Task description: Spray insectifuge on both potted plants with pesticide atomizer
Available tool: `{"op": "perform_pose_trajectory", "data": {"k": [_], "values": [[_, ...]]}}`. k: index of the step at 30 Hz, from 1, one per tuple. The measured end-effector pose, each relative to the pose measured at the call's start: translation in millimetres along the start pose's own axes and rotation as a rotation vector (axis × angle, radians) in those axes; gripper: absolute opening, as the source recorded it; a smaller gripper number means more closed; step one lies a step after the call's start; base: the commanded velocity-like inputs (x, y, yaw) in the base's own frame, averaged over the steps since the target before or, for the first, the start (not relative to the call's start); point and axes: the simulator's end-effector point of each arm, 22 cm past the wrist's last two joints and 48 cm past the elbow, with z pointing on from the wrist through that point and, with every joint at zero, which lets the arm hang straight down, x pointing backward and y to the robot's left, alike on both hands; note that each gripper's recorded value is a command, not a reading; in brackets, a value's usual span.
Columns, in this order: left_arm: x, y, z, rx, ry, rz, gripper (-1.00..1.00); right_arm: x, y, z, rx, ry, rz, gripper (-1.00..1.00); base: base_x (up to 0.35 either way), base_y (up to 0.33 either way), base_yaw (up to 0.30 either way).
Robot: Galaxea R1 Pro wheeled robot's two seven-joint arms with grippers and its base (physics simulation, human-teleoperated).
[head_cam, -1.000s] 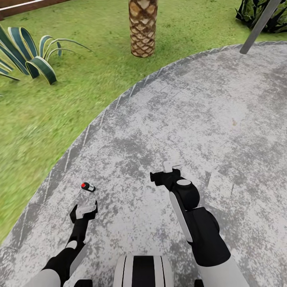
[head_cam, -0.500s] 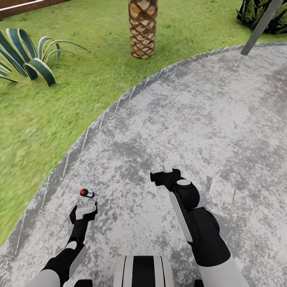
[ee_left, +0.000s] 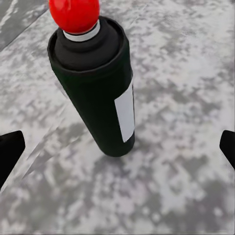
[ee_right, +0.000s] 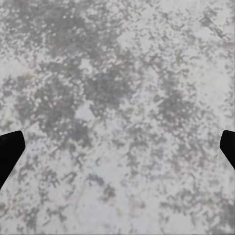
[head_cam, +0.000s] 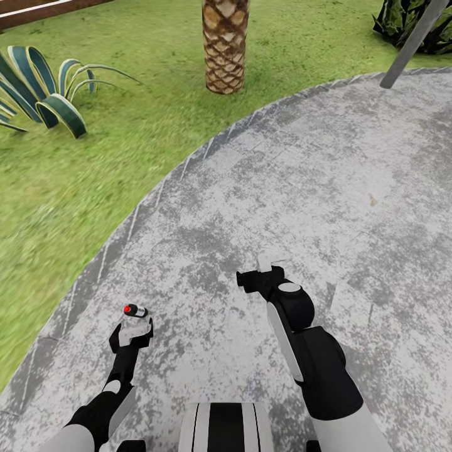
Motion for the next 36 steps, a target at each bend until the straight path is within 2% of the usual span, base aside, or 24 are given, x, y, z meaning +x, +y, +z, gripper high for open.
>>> {"op": "perform_pose_trajectory", "data": {"k": [17, 21, 28, 36], "values": [[1, 3, -0.1, -0.004, 0.003, 0.000, 1.00, 0, 0, 0.1, 0.000, 0.000, -0.001, 1.00, 0.013, 0.000, 0.000], [4, 3, -1.2, -0.014, 0.011, -0.011, 1.00, 0, 0, 0.1, 0.000, 0.000, -0.001, 1.00, 0.000, 0.000, 0.000], [14, 3, -4.6, -0.007, 0.031, 0.005, 1.00, 0, 0, 0.0, 0.000, 0.000, -0.001, 1.00, 0.007, 0.000, 0.000], [15, 4, -5.1, -0.004, 0.034, 0.012, 1.00, 0, 1, 0.0, -0.001, 0.001, -0.001, 1.00, 0.155, 0.000, 0.000]]}}
